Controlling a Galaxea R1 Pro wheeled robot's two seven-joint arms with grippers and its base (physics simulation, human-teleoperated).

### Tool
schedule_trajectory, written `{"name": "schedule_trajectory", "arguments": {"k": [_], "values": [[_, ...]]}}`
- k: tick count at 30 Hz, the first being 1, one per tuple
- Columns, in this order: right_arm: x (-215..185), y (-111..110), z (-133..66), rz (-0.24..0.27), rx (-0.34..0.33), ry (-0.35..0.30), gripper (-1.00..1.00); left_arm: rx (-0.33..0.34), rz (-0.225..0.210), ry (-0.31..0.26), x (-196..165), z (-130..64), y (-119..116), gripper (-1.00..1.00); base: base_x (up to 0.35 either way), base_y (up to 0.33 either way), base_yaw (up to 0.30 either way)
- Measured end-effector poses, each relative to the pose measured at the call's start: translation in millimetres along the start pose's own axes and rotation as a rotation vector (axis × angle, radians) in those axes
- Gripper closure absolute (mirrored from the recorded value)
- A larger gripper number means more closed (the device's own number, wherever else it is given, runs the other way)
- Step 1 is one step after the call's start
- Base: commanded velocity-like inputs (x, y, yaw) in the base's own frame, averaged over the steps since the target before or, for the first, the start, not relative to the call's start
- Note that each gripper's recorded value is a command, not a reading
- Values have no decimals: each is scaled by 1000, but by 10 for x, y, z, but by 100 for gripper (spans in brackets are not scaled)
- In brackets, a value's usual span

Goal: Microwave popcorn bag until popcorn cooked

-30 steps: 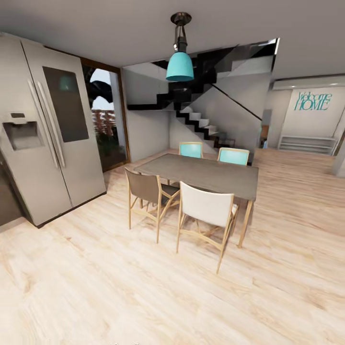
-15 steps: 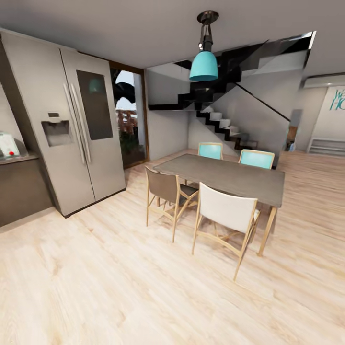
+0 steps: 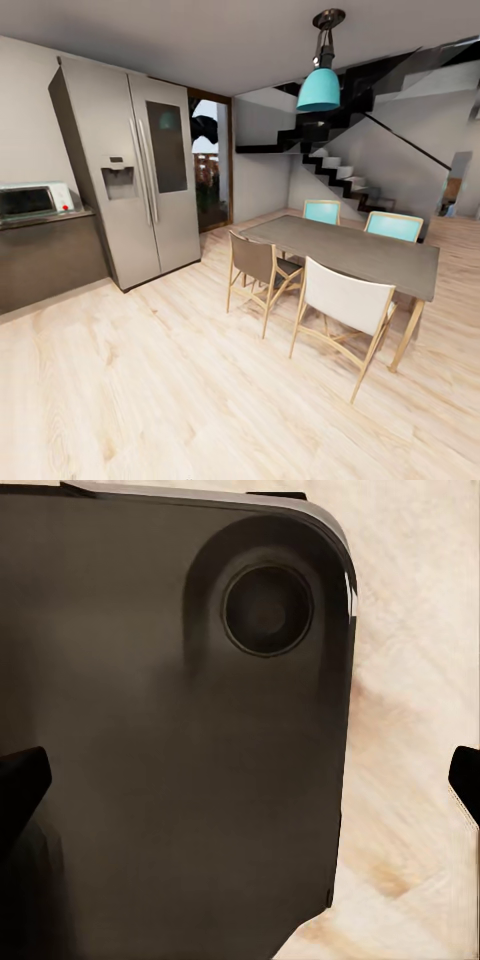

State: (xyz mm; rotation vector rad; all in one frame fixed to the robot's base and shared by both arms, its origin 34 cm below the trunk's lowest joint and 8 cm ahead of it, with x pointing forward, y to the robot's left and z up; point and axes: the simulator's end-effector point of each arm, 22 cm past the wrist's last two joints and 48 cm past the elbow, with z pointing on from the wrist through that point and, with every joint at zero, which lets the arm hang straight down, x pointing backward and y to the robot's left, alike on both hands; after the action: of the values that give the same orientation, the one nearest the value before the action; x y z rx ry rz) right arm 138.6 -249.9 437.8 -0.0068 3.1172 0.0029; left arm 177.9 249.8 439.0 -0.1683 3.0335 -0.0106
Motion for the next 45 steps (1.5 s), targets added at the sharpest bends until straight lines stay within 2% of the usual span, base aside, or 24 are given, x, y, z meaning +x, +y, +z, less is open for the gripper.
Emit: {"name": "schedule_trajectory", "arguments": {"k": [45], "values": [[-17,-1,0,5,0,-8,-100,0,1,-2,-4,0,4,-100,0,0,270]]}}
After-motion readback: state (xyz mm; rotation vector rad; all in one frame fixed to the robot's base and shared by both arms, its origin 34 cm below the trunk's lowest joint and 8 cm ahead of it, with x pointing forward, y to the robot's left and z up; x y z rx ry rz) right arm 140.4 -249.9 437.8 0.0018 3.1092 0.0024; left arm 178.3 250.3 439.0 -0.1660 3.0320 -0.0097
